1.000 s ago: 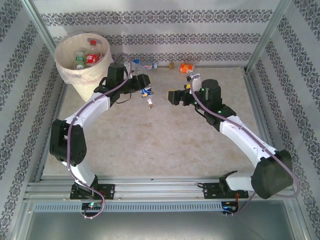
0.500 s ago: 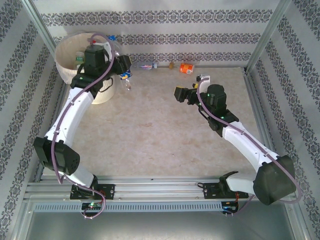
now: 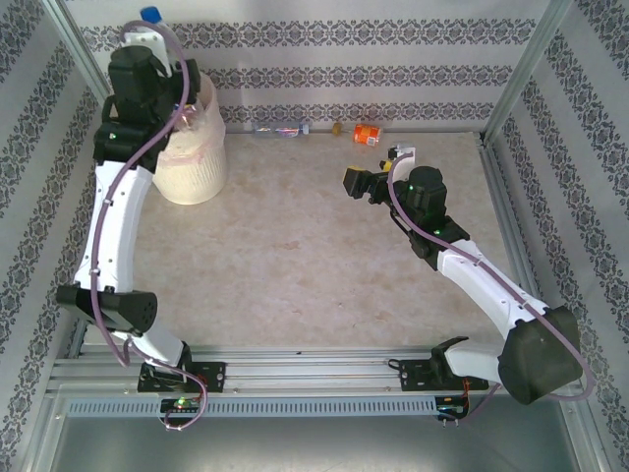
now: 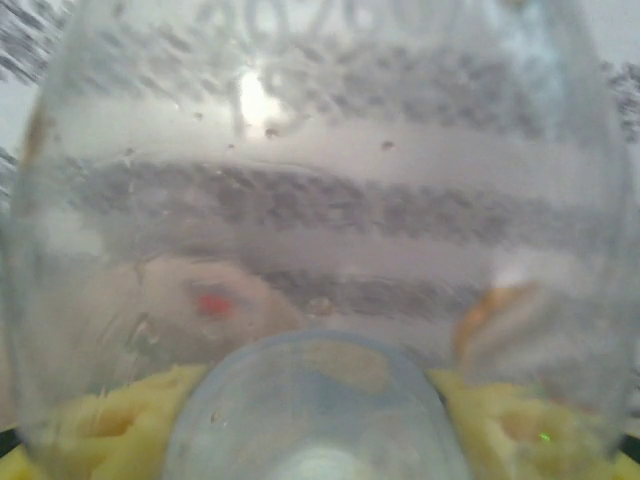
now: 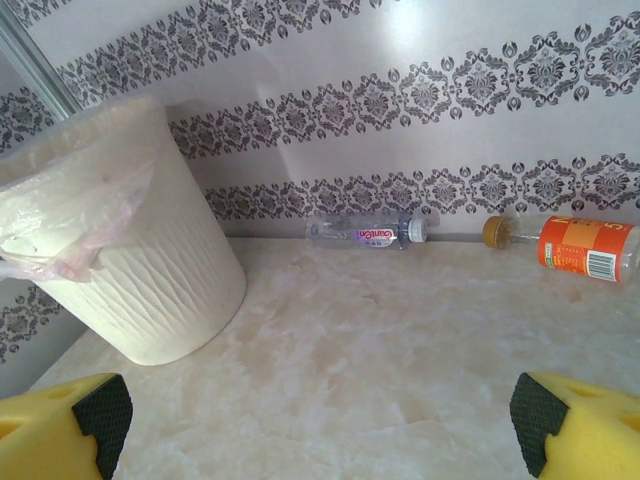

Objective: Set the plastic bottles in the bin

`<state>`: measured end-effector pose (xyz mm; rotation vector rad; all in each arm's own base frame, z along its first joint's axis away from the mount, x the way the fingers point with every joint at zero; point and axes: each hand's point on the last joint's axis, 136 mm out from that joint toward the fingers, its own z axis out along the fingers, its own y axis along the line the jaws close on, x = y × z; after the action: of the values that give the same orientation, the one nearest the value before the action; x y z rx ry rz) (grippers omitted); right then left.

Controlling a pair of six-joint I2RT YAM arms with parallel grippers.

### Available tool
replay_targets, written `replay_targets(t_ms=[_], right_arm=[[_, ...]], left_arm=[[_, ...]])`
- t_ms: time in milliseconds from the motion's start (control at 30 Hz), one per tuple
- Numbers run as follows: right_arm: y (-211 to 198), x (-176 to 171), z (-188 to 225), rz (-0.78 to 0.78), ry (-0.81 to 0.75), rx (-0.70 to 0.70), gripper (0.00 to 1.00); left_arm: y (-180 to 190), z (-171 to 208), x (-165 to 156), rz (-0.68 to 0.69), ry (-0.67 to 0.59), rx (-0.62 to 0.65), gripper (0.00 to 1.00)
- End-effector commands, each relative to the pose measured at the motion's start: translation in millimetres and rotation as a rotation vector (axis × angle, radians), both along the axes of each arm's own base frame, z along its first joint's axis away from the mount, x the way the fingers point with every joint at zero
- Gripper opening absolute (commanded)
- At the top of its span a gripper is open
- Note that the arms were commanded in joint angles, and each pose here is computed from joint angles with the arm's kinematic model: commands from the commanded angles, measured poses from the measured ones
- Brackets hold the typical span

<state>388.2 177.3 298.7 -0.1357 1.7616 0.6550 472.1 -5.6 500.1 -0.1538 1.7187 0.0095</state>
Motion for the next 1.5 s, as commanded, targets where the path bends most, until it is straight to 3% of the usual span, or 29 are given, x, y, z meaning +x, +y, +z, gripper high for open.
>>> replay_targets(t_ms=[0, 167, 500, 667, 800, 833, 933, 1000, 1233, 1467], right_arm=[[5, 2, 16, 0.02, -0.037, 0.03, 0.98], [11, 2, 14, 0.048, -0.019, 0.037, 0.98], [18, 4, 8, 0.073, 0.006, 0.036, 0.98], [22, 5, 5, 0.082, 0.021, 0.036, 0.98], [22, 6, 4, 0.081, 0.025, 0.032, 0.98], [23, 7, 4, 0.082, 0.026, 0.032, 0.98], [24, 9, 4, 0.085, 0.031, 0.031, 0.98], [25, 10, 4, 0.09, 0.035, 0.033, 0.98], [29, 12, 0, 0.096, 0.048, 0.032, 0.98], [30, 11, -2, 0.1, 0.055, 0.024, 0.98]], left_arm=[[33, -6, 14, 0.085, 0.037, 0.109, 0.55], [70, -11, 32, 0.152, 0.031, 0.111, 0.55], [122, -55, 79, 0.132, 0.104, 0.194, 0.55], [116, -86, 92, 0.048, 0.177, 0.177, 0.55], [122, -110, 96, 0.065, 0.242, 0.184, 0.58], [123, -115, 97, 0.069, 0.256, 0.183, 0.61], [121, -122, 103, 0.049, 0.284, 0.168, 0.85], [118, -121, 106, 0.034, 0.284, 0.144, 0.9], [104, -117, 112, -0.016, 0.25, 0.018, 0.91], [90, -160, 122, -0.088, 0.337, -0.088, 0.89]])
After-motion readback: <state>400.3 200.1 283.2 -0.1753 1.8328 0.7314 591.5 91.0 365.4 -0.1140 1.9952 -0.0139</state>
